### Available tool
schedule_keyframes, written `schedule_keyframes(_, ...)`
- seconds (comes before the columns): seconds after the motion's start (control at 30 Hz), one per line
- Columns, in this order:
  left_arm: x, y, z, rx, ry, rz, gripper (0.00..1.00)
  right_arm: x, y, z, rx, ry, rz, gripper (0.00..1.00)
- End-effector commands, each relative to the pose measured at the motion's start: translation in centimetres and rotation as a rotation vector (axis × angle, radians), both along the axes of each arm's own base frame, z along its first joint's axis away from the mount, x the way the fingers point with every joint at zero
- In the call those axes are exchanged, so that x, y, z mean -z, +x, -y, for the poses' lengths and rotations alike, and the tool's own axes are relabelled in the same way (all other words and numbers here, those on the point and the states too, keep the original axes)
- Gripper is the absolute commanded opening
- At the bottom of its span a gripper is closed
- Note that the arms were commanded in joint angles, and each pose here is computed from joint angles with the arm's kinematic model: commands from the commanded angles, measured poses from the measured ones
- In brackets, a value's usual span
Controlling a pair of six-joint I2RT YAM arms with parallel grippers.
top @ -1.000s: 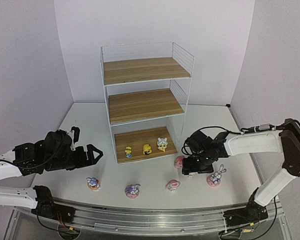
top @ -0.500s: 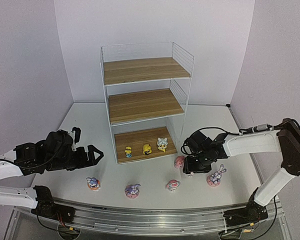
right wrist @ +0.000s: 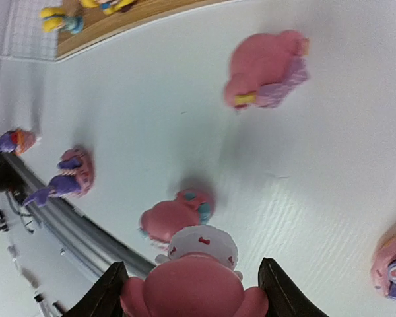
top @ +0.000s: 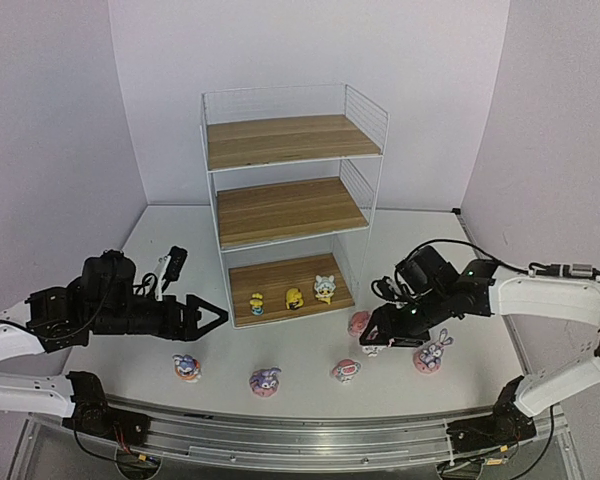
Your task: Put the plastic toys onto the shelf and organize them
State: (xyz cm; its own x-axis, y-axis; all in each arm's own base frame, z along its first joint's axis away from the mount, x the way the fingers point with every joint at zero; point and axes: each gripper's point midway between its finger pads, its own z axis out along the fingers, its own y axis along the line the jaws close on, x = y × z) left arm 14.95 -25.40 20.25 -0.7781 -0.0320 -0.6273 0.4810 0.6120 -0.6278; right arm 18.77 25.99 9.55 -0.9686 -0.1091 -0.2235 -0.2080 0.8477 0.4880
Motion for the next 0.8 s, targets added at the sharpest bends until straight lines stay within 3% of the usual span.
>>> schedule_keyframes(0.0, -4.6, -4.1, 5.0, 0.409, -0.207, 0.149, 0.99, -8.3, -3.8, -5.2, -0.295, 0.313, -0.017, 0.24)
schedule_keyframes(0.2, -7.2, -6.6, 8.0, 0.664, -0.338, 0.208, 0.99, -13.0, -7.5, -10.4, -0.576, 0.436, 0.038, 0.24)
schedule_keyframes(0.4, -7.5, -8.3, 9.8, 0.812, -0.367, 0.208, 1.00, -14.6, -7.4, -13.5, -0.624, 0.488, 0.030, 0.23)
schedule_keyframes(0.5, -7.2, -8.4, 10.7, 0.822, -0.364, 0.202, 0.99, -15.1, -7.9, -14.4, -0.661, 0.516, 0.013, 0.23)
schedule_keyframes(0.77, -5.8, -7.2, 13.1, 0.803, -0.342, 0.153, 0.85, -16.7, -8.4, -14.9, -0.694, 0.554, 0.043, 0.22)
